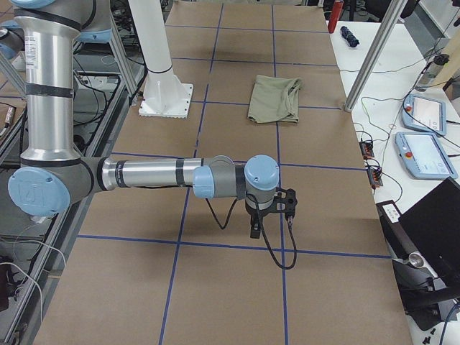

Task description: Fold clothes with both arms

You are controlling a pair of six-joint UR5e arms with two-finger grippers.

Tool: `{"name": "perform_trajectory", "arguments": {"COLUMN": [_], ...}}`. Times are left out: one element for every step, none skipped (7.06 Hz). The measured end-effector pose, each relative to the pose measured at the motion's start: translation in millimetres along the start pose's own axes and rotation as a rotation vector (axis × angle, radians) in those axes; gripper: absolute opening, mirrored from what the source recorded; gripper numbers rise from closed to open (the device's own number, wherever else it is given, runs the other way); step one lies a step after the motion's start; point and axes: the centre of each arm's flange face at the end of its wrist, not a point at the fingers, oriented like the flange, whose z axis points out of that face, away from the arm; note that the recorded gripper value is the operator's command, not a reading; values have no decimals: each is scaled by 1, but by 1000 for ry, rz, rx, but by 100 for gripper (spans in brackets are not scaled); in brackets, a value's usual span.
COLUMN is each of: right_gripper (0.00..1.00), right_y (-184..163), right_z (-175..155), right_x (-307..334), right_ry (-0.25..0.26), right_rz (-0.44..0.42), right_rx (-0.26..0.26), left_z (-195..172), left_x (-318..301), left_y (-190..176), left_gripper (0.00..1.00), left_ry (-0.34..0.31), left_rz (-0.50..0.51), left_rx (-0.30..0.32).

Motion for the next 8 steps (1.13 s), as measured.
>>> {"name": "perform_trajectory", "arguments": {"right_gripper": [100, 100, 100, 100, 100, 100, 100, 100], "right_y": [0, 0, 0, 0, -1, -1, -1, -1], "right_z": [0, 0, 0, 0, -1, -1, -1, -1], "right_x": [0, 0, 0, 0, 0, 0, 0, 0], "right_ry": [0, 0, 0, 0, 0, 0, 0, 0], "right_rz": [2, 2, 1, -2, -5, -7, -8, -8], "right_rx": [0, 1, 1, 1, 2, 2, 2, 2], "left_z": [-1, -1, -1, -1, -1, 0, 0, 0], "left_x": [1, 1, 2, 2, 3, 3, 2, 3], "left_y": [0, -1, -1, -2, -2, -2, -3, -3], "left_gripper": [100, 100, 100, 100, 100, 100, 100, 100], "left_ry": [1, 2, 6, 14, 20, 22, 24, 27], "left_rz": [-62, -99, -113, -118, -119, -119, -119, -118], "left_rx": [2, 3, 3, 2, 2, 2, 2, 3]}}
